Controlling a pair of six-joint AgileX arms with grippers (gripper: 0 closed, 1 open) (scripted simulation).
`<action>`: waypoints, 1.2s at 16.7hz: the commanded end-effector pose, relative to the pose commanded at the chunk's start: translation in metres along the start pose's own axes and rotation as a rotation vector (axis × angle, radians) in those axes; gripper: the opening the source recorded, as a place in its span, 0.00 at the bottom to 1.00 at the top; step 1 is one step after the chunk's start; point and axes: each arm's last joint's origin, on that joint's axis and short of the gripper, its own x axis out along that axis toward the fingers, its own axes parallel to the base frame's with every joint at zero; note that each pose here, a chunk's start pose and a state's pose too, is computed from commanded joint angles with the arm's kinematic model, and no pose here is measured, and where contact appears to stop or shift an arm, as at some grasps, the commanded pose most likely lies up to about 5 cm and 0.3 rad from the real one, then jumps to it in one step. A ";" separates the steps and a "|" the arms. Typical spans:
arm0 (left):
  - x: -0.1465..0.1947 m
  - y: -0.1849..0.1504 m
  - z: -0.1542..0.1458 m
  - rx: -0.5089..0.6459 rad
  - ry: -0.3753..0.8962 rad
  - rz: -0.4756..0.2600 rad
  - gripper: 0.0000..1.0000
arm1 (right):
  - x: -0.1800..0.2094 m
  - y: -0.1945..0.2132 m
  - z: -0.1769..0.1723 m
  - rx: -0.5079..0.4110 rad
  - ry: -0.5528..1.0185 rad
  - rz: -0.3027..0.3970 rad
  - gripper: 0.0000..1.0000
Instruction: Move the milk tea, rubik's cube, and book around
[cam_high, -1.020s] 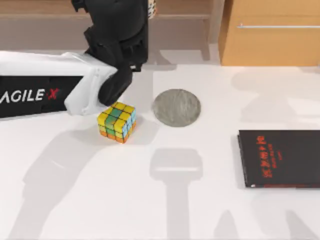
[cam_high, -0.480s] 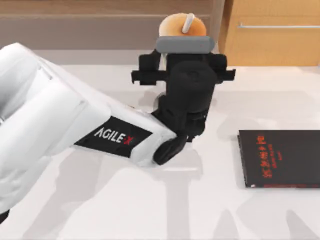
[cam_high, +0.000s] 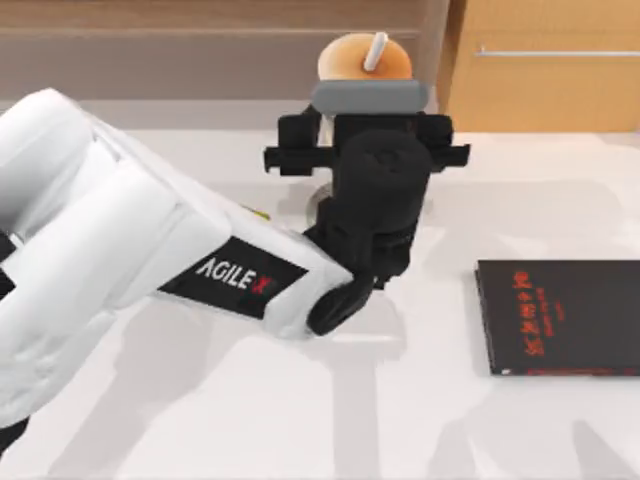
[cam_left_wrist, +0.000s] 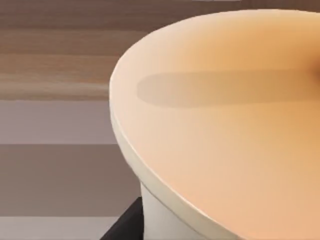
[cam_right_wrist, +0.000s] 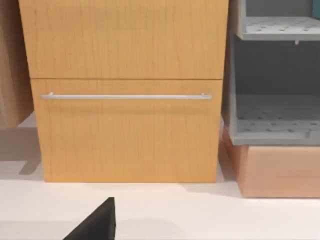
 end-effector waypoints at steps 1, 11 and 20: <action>0.000 0.000 -0.005 0.000 0.000 0.000 0.00 | 0.000 0.000 0.000 0.000 0.000 0.000 1.00; 0.000 -0.001 -0.022 0.002 0.004 -0.003 0.15 | 0.000 0.000 0.000 0.000 0.000 0.000 1.00; 0.000 -0.001 -0.022 0.002 0.004 -0.003 0.83 | 0.000 0.000 0.000 0.000 0.000 0.000 1.00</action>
